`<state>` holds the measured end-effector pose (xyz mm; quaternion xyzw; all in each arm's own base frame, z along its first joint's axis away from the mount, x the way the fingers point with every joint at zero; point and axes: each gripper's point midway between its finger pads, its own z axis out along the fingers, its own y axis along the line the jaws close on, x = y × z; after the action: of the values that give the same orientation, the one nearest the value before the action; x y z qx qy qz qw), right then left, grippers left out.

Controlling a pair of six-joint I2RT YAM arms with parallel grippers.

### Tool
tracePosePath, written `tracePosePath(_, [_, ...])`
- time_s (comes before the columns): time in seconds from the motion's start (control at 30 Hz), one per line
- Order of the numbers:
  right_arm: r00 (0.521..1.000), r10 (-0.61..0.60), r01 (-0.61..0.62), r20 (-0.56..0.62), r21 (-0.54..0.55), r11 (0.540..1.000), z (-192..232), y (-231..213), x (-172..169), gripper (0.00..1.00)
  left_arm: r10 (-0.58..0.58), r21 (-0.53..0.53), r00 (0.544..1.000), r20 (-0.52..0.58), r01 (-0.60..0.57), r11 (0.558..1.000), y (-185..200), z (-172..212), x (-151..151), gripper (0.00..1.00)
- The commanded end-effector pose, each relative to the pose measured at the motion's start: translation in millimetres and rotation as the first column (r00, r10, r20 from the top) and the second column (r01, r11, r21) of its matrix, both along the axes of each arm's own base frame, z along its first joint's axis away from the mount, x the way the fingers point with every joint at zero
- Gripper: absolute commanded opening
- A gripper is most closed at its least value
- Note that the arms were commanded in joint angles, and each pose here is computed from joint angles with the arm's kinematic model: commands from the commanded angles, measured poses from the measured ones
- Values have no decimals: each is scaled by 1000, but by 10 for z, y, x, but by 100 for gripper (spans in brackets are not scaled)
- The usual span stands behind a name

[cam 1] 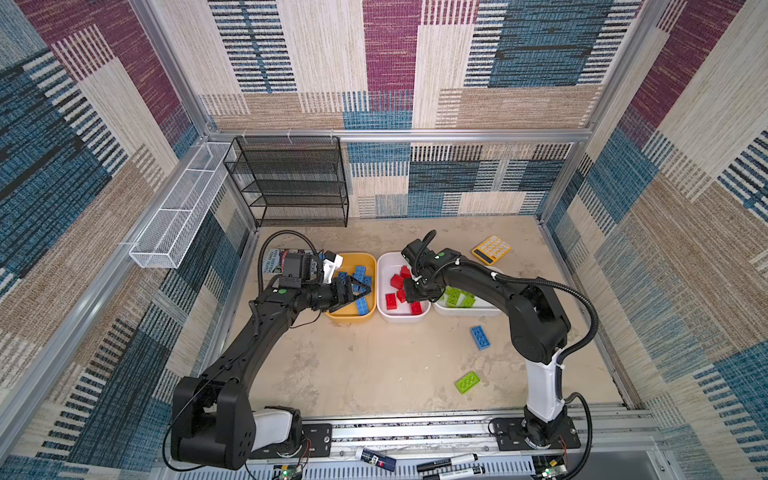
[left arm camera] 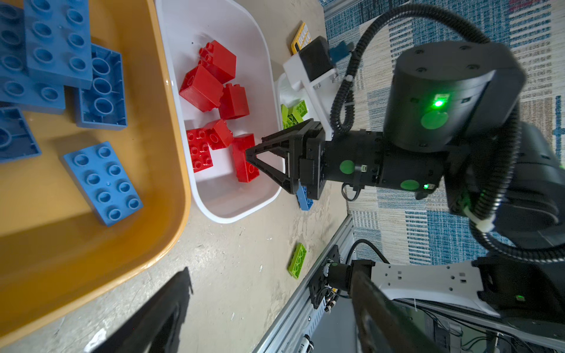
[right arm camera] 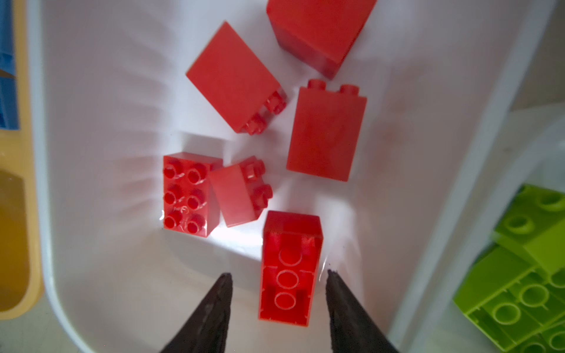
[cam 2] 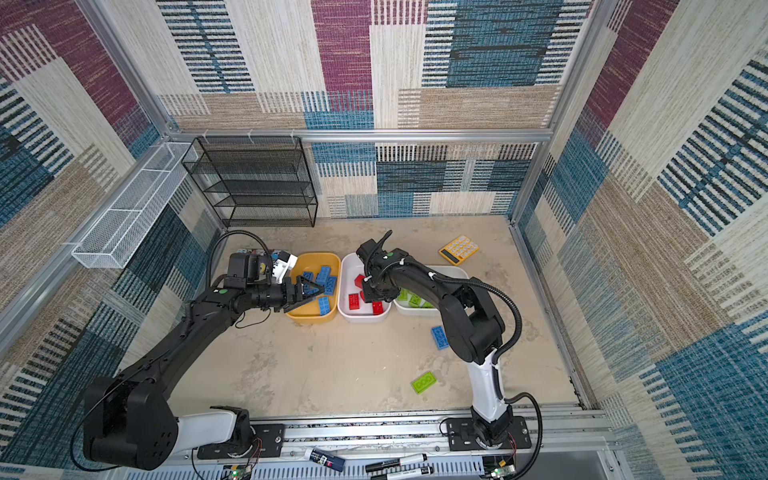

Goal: Sort the legos into containers by color
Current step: 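Carry the long red brick with the right gripper into the red-brick bin and release, then move the right gripper to the blue brick and grasp it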

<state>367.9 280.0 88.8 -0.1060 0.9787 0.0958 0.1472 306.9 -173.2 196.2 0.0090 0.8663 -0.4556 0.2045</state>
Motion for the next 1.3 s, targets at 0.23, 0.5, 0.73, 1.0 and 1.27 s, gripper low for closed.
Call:
tracePosePath(0.23, [991, -127, 127, 50, 5, 992, 694, -578, -436, 64, -38, -45, 999, 22, 39, 998, -65, 58, 29, 84])
tracePosePath(0.5, [960, -279, 279, -1, -7, 960, 444, -1274, -1011, 73, -64, -85, 998, 21, 66, 994, -167, 58, 61, 84])
tracePosePath(0.73, [947, -322, 321, -17, -38, 946, 34, -1497, -1183, 76, -74, -71, 997, 33, 76, 995, -172, 117, 77, 84])
tracePosePath(1.0, [938, -345, 339, -31, -117, 933, -287, -1776, -1252, 74, -71, -54, 997, 39, 73, 996, -148, 137, 25, 84])
tracePosePath(1.27, [947, -319, 314, -31, -102, 944, -467, -1861, -1103, 66, -61, -41, 998, 31, 62, 997, -122, 123, 12, 84])
